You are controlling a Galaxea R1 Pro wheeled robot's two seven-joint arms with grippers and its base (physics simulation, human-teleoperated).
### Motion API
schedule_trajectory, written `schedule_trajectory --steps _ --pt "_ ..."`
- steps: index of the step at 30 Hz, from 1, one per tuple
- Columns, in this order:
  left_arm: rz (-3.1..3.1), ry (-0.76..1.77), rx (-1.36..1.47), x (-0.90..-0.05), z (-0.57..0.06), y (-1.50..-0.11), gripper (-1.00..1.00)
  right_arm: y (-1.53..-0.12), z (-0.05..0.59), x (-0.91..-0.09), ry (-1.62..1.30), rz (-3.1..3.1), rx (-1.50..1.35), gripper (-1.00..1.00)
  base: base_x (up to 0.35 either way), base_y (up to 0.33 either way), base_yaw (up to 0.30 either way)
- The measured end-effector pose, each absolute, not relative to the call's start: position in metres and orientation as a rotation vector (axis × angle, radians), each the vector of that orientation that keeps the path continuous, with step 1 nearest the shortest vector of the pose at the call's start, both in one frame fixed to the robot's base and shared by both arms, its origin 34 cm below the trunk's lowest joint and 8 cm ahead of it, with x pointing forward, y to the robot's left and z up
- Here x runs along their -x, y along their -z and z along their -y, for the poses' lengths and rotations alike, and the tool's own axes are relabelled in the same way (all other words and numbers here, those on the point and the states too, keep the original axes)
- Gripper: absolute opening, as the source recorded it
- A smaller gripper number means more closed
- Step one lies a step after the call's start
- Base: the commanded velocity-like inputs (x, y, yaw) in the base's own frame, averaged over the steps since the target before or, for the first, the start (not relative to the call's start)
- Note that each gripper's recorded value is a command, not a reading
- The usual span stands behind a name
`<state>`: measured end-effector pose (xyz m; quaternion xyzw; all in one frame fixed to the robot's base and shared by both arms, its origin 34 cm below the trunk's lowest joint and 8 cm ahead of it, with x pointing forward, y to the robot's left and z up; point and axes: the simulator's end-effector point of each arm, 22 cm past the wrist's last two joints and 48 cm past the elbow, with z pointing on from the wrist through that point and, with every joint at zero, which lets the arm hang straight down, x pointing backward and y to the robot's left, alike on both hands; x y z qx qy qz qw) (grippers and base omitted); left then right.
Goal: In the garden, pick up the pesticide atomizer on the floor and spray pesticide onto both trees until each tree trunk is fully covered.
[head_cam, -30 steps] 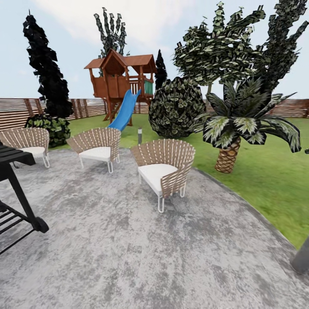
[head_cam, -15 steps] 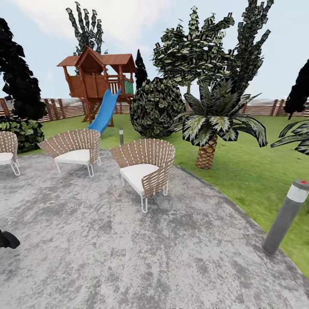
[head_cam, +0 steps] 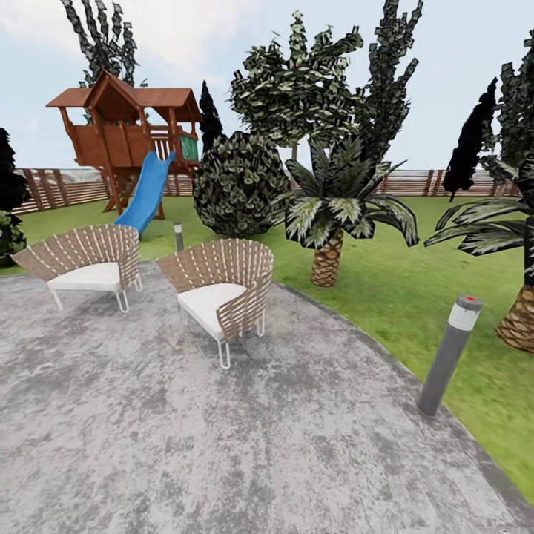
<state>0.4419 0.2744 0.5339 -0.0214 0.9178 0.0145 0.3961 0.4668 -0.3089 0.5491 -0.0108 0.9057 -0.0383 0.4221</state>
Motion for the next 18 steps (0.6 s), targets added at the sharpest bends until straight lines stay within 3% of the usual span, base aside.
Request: schedule_trajectory --steps 18 --pt "-2.349 -0.034 0.052 -0.4341 -0.2729 -0.5269 1.00 -0.5419 0.3091 -0.4607 0.097 -2.290 0.028 1.00 0.000 0.000 -0.209"
